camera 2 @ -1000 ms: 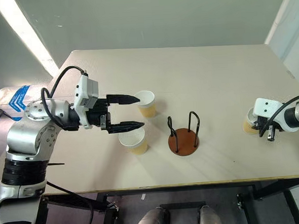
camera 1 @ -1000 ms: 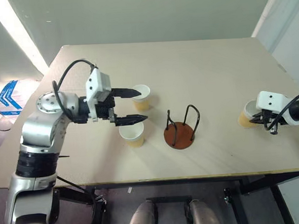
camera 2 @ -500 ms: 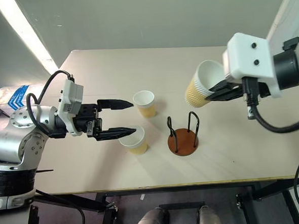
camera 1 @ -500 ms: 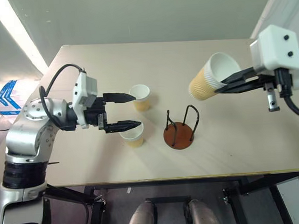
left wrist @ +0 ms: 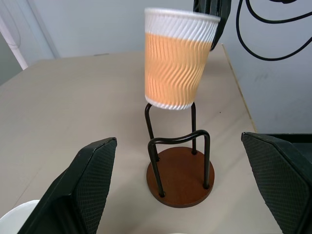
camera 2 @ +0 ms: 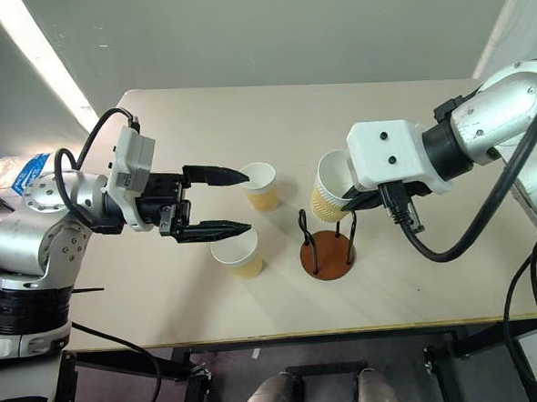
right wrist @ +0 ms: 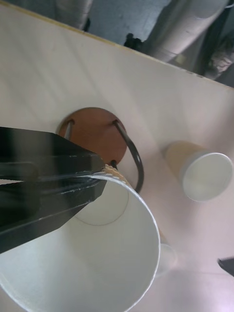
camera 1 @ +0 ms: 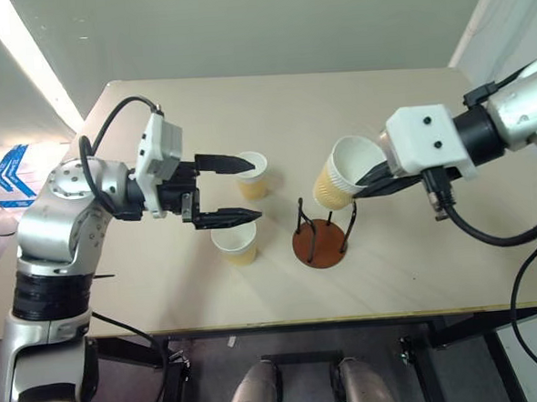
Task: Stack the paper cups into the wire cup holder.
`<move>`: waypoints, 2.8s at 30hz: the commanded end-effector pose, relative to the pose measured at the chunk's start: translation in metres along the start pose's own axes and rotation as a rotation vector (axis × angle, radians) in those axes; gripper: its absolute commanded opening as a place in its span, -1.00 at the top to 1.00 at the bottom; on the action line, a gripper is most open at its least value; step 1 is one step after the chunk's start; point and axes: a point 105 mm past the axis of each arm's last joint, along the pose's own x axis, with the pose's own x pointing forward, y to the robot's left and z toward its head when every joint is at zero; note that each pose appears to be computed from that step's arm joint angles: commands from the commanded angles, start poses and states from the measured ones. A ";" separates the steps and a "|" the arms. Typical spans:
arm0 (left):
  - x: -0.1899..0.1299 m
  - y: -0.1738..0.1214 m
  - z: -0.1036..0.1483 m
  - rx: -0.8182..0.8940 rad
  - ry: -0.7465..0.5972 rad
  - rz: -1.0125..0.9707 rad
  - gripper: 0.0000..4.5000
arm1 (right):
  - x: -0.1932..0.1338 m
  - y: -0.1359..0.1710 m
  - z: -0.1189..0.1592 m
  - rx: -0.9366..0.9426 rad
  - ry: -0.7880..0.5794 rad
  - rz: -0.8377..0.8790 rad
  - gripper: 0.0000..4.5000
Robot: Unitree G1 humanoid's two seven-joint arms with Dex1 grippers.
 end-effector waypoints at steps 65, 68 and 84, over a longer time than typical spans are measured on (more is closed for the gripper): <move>-0.016 -0.026 -0.065 0.329 0.720 -0.031 -1.00 | -0.046 0.002 -0.007 0.513 -0.281 -0.299 -0.34; -0.012 -0.028 -0.066 0.326 0.716 -0.057 -1.00 | -0.046 0.002 -0.007 0.514 -0.283 -0.303 -0.34; 0.011 -0.021 -0.071 0.339 0.674 -0.181 0.04 | -0.043 0.001 -0.002 0.509 -0.321 -0.317 -0.36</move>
